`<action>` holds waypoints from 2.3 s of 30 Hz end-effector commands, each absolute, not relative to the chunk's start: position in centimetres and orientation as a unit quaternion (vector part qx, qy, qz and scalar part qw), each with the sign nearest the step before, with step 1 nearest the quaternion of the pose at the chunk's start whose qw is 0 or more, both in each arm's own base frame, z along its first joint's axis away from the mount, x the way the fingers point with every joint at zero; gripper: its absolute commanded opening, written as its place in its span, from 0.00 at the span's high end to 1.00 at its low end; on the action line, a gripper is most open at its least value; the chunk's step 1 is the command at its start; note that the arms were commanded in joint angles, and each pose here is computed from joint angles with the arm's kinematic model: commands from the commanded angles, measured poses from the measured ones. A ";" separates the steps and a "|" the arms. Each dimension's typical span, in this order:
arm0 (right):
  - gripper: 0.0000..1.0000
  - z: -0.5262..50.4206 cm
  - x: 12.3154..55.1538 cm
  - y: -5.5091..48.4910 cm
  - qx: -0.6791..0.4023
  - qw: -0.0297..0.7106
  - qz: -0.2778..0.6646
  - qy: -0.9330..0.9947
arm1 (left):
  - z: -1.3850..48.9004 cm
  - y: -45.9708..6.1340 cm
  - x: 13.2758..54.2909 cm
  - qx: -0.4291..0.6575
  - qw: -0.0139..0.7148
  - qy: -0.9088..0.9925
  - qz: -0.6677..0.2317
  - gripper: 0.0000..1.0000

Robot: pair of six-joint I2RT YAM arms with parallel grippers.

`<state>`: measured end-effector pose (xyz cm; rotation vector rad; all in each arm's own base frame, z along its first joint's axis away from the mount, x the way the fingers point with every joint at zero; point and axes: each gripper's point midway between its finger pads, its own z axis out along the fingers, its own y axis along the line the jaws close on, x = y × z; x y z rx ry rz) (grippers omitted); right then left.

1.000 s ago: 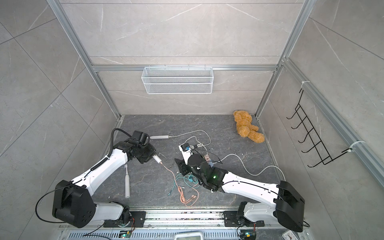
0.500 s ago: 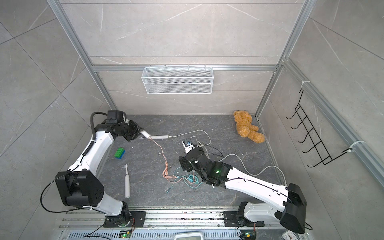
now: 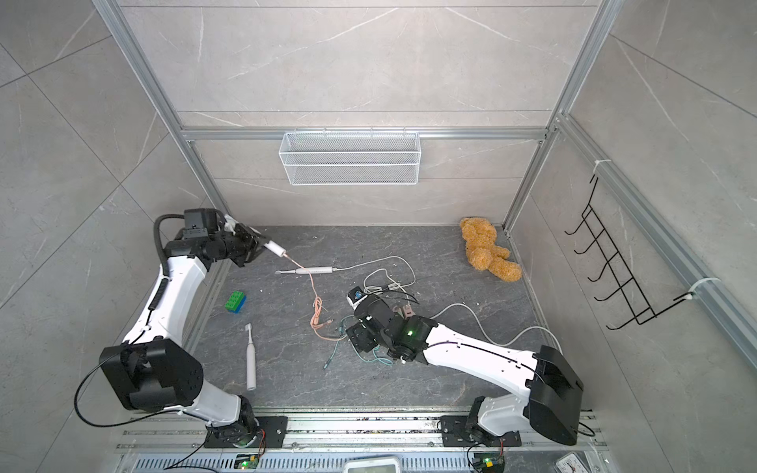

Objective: Charge the electric toothbrush
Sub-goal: Place the electric toothbrush at the center of the board, then pick up the charging cable from the center of the board.

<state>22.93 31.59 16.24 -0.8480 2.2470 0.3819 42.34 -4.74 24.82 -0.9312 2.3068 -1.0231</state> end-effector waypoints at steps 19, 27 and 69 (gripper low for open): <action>0.30 12.0 27.5 37.8 -0.223 0.264 0.132 0.929 | 6.9 -5.9 41.4 -0.379 0.080 0.874 -0.294 1.00; 0.43 8.2 28.4 38.0 -0.170 0.217 0.144 0.950 | 2.9 -6.3 39.3 -0.376 0.057 0.895 -0.231 1.00; 1.00 8.4 28.9 35.8 -0.230 0.213 0.100 0.944 | 13.7 -6.9 37.9 -0.289 0.190 0.913 -0.218 0.35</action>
